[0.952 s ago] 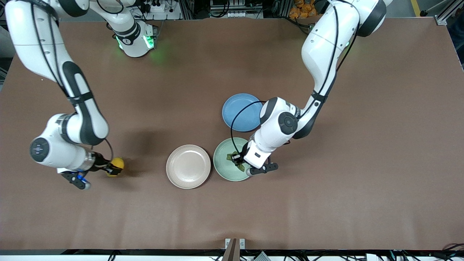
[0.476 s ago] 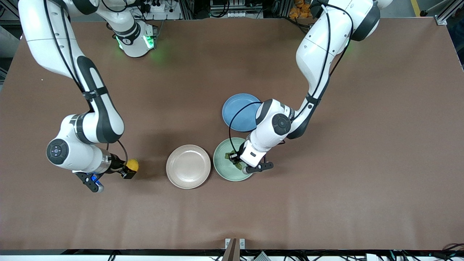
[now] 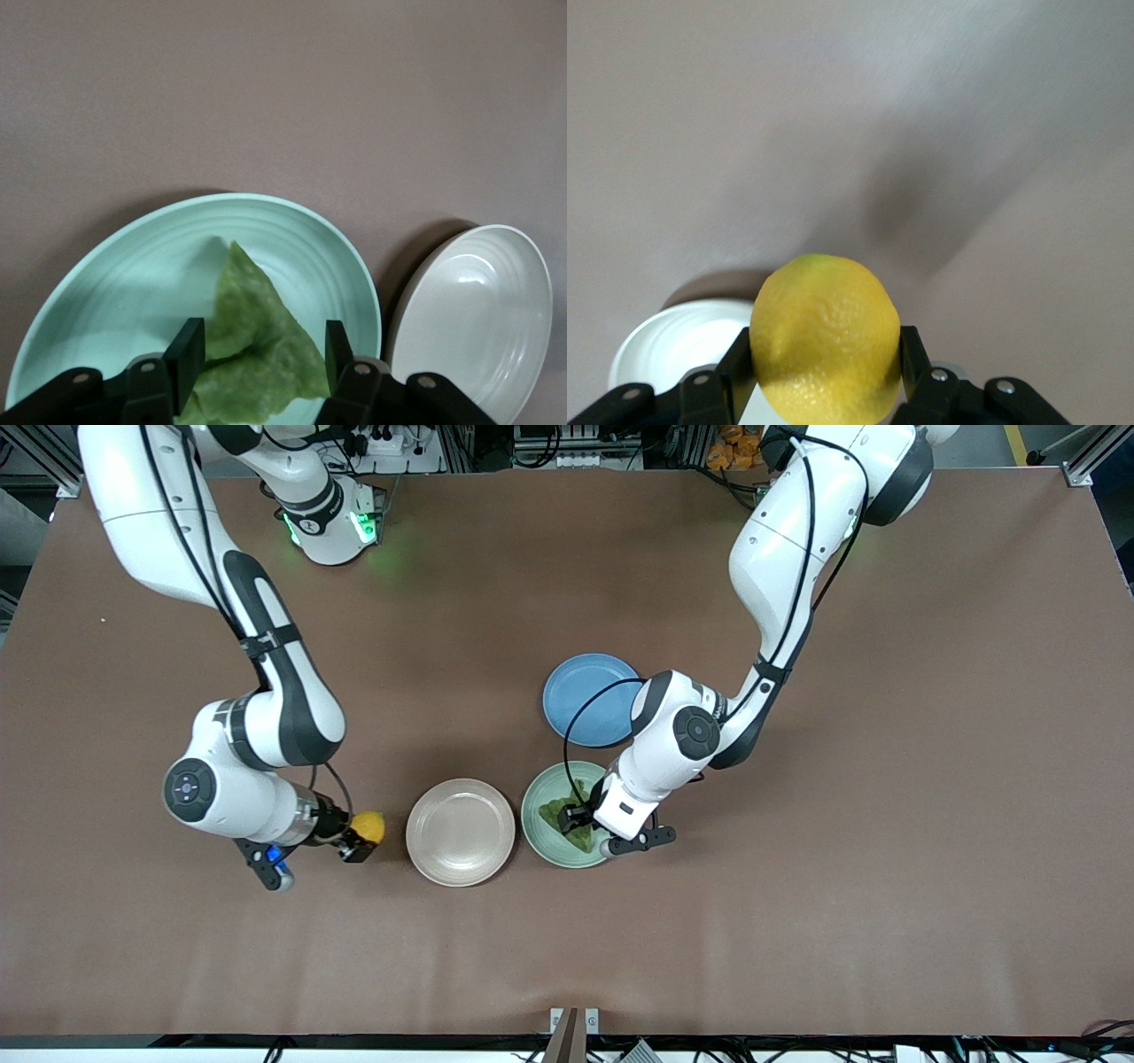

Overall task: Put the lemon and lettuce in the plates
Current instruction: 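Carry the lettuce to the green plate while the right gripper lifts the lemon, then release the lettuce on the green plate while the right gripper drops the lemon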

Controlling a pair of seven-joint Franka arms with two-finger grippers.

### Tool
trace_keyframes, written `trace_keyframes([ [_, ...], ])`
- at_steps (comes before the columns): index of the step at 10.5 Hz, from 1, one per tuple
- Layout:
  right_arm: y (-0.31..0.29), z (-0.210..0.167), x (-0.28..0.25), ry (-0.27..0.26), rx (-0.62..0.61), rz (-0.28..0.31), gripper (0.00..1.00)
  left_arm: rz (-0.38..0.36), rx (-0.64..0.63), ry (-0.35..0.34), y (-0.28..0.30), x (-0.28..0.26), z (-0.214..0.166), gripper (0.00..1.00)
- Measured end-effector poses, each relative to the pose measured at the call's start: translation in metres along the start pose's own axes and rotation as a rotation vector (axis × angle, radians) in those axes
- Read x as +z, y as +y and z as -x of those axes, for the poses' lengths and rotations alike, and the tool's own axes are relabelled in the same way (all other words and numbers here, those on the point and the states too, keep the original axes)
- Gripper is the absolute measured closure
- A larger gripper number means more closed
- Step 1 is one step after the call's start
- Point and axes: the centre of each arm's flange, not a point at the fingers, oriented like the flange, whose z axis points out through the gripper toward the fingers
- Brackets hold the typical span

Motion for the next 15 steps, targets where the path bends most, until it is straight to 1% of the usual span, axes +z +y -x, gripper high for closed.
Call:
trace_keyframes([
  [1, -0.009, 0.009, -0.001, -0.006, 0.017, -0.018, 0.31, -0.012, -0.005, -0.012, -0.003, -0.002, -0.004, 0.37],
  [3, -0.025, 0.021, 0.000, 0.013, 0.071, -0.071, 0.31, -0.062, -0.017, -0.084, -0.011, -0.007, -0.009, 0.37],
  [4, -0.035, 0.031, 0.004, 0.025, 0.103, -0.104, 0.31, -0.078, -0.023, -0.106, -0.014, -0.012, -0.013, 0.37],
  [5, -0.046, 0.044, 0.012, 0.032, 0.126, -0.123, 0.31, -0.090, -0.027, -0.126, -0.016, -0.019, -0.017, 0.37],
  [8, -0.067, 0.074, 0.036, 0.050, 0.172, -0.170, 0.31, -0.136, -0.024, -0.194, -0.030, -0.039, -0.031, 0.37],
  [10, -0.070, 0.079, 0.043, 0.051, 0.175, -0.173, 0.31, -0.166, 0.011, -0.232, -0.040, -0.063, -0.046, 0.35],
  [11, -0.071, 0.080, 0.044, 0.052, 0.173, -0.173, 0.28, -0.191, 0.026, -0.237, -0.044, -0.076, -0.052, 0.33],
  [12, -0.074, 0.085, 0.044, 0.053, 0.165, -0.177, 0.16, -0.214, 0.036, -0.231, -0.049, -0.088, -0.060, 0.33],
  [13, -0.077, 0.092, 0.045, 0.054, 0.155, -0.180, 0.03, -0.243, 0.044, -0.230, -0.056, -0.098, -0.067, 0.23],
  [14, -0.078, 0.095, 0.047, 0.054, 0.150, -0.178, 0.00, -0.277, 0.061, -0.229, -0.066, -0.105, -0.075, 0.22],
  [15, -0.077, 0.093, 0.047, 0.057, 0.152, -0.177, 0.00, -0.312, 0.081, -0.234, -0.078, -0.110, -0.083, 0.18],
])
